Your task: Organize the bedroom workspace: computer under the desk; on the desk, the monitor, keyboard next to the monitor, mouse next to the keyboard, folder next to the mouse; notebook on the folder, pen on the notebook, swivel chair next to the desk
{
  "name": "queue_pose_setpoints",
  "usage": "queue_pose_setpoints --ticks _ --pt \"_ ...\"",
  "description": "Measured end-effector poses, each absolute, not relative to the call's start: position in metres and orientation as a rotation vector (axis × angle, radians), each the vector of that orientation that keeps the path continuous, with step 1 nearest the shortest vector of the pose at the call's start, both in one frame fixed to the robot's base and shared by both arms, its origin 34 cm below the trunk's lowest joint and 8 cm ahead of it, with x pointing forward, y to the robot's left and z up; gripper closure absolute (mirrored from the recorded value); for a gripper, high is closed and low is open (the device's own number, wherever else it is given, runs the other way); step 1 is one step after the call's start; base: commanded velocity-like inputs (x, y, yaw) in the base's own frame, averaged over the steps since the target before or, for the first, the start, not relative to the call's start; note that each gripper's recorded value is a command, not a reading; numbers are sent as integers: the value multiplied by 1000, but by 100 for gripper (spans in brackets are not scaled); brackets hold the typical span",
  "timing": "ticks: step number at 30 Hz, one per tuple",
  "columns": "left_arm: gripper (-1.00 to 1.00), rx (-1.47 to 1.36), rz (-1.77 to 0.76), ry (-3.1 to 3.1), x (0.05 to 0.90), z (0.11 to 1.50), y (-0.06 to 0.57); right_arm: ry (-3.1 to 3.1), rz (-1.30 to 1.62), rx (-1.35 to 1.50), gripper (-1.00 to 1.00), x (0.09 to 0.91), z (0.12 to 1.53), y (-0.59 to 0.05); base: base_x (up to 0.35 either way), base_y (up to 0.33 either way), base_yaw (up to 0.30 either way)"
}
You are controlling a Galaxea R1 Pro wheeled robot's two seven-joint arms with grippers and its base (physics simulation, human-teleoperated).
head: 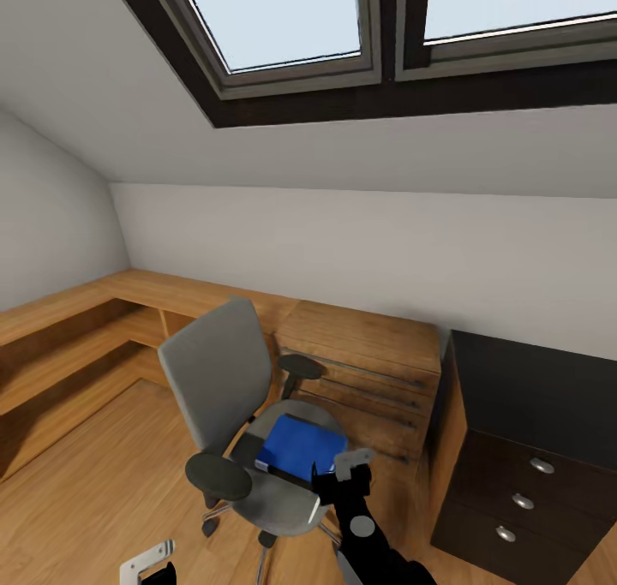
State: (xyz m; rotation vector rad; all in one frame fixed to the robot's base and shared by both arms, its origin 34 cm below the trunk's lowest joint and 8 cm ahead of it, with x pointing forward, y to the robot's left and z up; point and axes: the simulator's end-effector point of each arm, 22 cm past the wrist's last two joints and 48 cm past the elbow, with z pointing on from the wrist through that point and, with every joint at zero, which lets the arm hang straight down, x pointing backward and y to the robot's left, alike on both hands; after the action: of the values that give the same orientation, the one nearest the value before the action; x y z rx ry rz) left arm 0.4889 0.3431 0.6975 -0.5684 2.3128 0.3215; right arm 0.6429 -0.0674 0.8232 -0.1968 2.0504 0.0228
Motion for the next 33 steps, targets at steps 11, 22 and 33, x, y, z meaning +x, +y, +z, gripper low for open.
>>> queue_pose_setpoints --ticks 11,22,33 --pt "-100 -645 336 2290 491 701 360 2323 220 30 -100 643 759 -61 0 0 0" --pt "-100 -1026 392 2184 477 702 445 2306 220 46 -100 649 767 -60 0 0 0" --pt "-100 -1116 268 2094 491 710 465 2311 229 72 -100 648 766 -61 0 0 2"
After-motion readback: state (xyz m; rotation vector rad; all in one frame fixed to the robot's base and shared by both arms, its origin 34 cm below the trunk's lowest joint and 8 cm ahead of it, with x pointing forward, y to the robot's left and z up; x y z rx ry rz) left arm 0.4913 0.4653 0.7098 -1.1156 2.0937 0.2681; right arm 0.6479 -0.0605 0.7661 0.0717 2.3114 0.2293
